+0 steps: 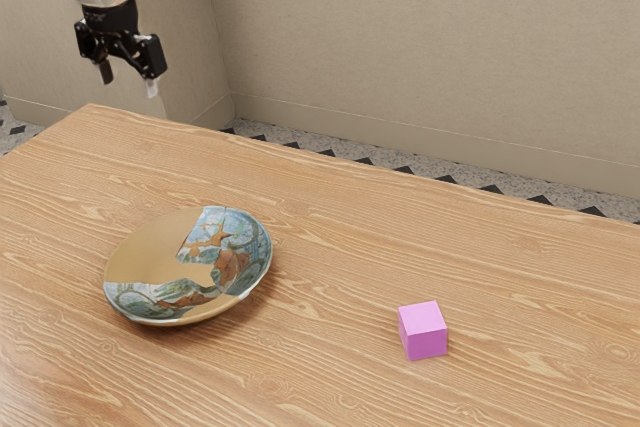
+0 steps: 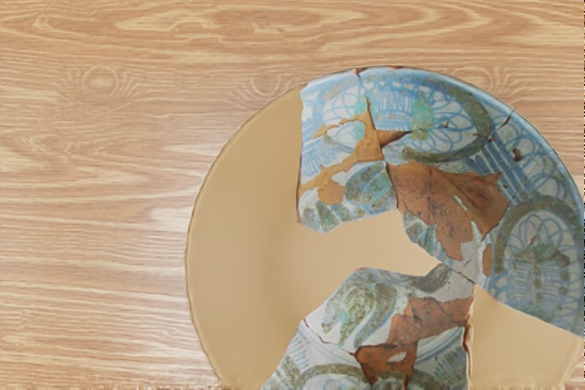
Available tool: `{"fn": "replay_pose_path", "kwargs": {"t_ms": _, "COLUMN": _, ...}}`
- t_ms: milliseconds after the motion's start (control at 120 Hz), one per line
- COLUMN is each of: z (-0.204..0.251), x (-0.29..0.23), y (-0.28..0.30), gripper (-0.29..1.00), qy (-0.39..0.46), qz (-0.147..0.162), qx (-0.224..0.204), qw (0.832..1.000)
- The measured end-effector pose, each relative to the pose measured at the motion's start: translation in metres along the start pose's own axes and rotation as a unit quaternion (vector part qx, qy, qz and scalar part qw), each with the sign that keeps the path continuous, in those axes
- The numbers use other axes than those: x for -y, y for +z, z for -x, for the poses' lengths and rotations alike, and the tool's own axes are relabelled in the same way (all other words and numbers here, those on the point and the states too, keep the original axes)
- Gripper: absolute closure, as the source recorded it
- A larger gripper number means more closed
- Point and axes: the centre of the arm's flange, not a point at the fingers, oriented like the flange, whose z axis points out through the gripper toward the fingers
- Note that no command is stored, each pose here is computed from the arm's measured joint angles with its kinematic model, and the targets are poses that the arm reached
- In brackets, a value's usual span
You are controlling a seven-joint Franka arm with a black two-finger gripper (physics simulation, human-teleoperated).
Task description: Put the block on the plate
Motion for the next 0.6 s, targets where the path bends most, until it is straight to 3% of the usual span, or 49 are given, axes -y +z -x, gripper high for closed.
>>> {"fn": "replay_pose_path", "kwargs": {"t_ms": 258, "z": -0.012, "x": -0.019, "y": 0.027, "gripper": 0.00, "qy": 0.031, "qz": 0.019, "qx": 0.014, "qw": 0.999}}
{"fn": "replay_pose_path", "kwargs": {"t_ms": 600, "z": -0.043, "x": -0.194, "y": 0.111, "gripper": 0.00, "qy": 0.195, "qz": 0.016, "qx": 0.014, "qw": 0.981}}
